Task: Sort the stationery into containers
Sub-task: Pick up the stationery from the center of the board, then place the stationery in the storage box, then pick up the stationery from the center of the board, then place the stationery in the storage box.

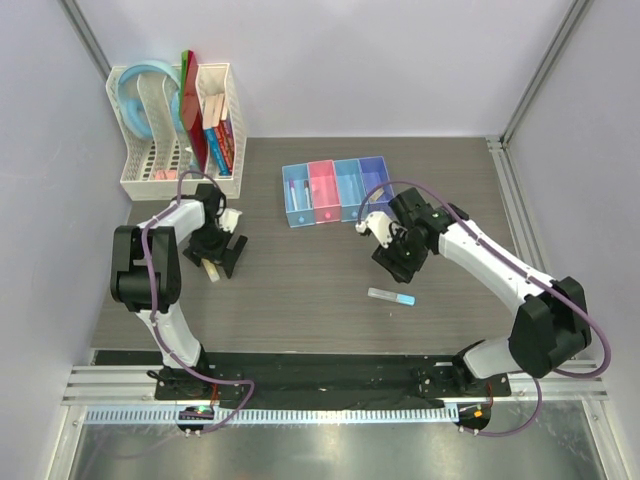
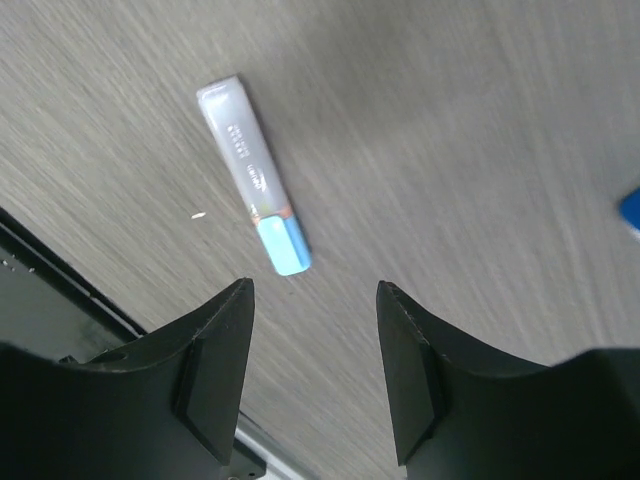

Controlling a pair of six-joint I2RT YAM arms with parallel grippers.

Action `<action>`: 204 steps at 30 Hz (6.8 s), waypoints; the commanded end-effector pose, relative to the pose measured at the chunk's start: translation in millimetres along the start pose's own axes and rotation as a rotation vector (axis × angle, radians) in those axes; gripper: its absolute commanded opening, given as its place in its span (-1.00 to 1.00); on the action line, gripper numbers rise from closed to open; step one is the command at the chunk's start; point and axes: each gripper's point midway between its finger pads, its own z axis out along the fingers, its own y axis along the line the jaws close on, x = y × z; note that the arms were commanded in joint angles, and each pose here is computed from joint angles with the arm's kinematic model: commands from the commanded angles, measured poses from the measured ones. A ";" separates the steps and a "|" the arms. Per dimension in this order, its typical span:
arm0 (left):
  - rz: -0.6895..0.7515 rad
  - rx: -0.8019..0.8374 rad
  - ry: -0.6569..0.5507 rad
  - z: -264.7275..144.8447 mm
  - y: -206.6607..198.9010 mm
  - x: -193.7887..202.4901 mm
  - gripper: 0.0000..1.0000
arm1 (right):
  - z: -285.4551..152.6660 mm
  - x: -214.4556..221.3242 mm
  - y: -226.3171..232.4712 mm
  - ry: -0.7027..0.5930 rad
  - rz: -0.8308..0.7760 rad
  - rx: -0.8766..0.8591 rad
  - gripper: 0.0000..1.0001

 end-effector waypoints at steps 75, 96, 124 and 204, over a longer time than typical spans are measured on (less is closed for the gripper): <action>-0.080 0.927 -0.703 -134.3 -197.4 -313.7 -1.00 | 60.1 28.4 9.2 0.055 -0.083 0.149 -0.98; -0.100 0.967 -0.685 -133.4 -200.9 -328.4 0.17 | -15.7 -32.8 -25.8 -0.158 -0.147 0.332 -0.98; 0.358 1.302 -0.091 -181.0 -288.7 -127.0 0.58 | -48.1 -102.0 -42.3 -0.180 -0.645 0.810 -0.97; 0.003 0.505 -0.642 -152.7 -190.3 -287.0 -1.00 | -38.3 -24.9 -172.5 -0.309 0.372 0.633 0.75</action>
